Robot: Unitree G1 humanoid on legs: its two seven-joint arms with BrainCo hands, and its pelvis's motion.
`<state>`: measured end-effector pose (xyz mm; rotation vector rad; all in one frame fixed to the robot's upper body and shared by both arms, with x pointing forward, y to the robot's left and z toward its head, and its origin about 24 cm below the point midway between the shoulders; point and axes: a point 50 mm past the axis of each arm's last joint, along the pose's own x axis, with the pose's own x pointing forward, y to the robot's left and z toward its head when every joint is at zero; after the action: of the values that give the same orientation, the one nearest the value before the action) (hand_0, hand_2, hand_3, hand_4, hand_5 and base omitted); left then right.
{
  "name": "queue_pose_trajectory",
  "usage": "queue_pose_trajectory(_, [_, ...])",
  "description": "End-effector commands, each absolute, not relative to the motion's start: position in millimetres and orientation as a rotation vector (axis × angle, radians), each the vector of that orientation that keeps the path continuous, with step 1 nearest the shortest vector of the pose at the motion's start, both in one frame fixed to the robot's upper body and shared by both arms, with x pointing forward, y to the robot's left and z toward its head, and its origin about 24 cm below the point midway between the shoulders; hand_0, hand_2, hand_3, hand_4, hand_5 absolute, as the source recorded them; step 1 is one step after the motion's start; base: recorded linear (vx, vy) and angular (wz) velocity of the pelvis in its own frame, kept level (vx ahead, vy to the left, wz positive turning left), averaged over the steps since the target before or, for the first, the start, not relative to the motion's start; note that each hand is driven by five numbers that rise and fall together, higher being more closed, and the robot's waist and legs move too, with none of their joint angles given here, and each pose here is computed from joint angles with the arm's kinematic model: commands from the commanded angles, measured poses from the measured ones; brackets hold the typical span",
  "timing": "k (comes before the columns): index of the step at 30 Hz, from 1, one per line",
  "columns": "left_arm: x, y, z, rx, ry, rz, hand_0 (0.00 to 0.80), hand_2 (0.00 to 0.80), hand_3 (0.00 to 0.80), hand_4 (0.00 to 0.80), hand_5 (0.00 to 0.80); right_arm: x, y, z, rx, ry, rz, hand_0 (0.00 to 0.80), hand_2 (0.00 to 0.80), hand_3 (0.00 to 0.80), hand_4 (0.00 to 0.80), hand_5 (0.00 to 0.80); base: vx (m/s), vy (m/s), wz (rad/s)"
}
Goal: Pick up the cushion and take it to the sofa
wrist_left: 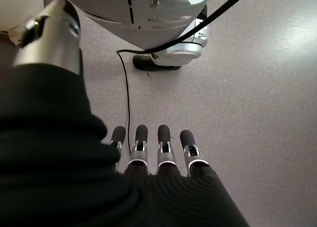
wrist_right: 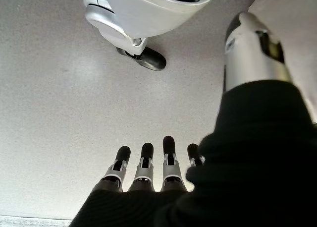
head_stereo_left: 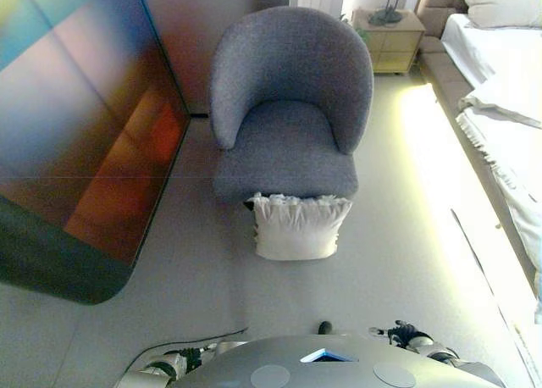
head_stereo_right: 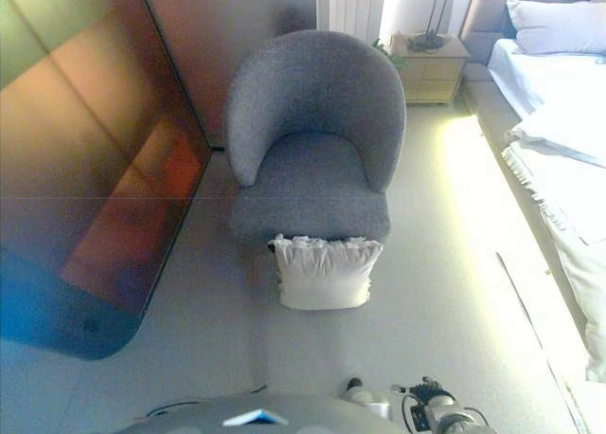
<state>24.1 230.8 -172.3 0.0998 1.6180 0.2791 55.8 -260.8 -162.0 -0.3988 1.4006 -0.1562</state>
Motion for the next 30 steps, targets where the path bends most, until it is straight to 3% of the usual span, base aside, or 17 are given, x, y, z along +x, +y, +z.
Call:
queue_pose_trajectory(1, [32.9,244.3,-168.3,0.195,1.628,0.275,0.000,0.000,0.000,0.000,0.000,71.3,-258.0,-161.1,-0.377,1.380,-0.176,0.000,0.000,0.000,0.000,0.000,0.000,0.000,0.00])
queue_pose_trajectory(30, [39.6,243.6,-168.1,0.172,1.603,0.281,0.000,0.000,0.000,0.000,0.000,75.5,-253.1,-161.7,-0.395,1.372,-0.159,0.000,0.000,0.000,0.000,0.000,0.005,-0.016,0.00])
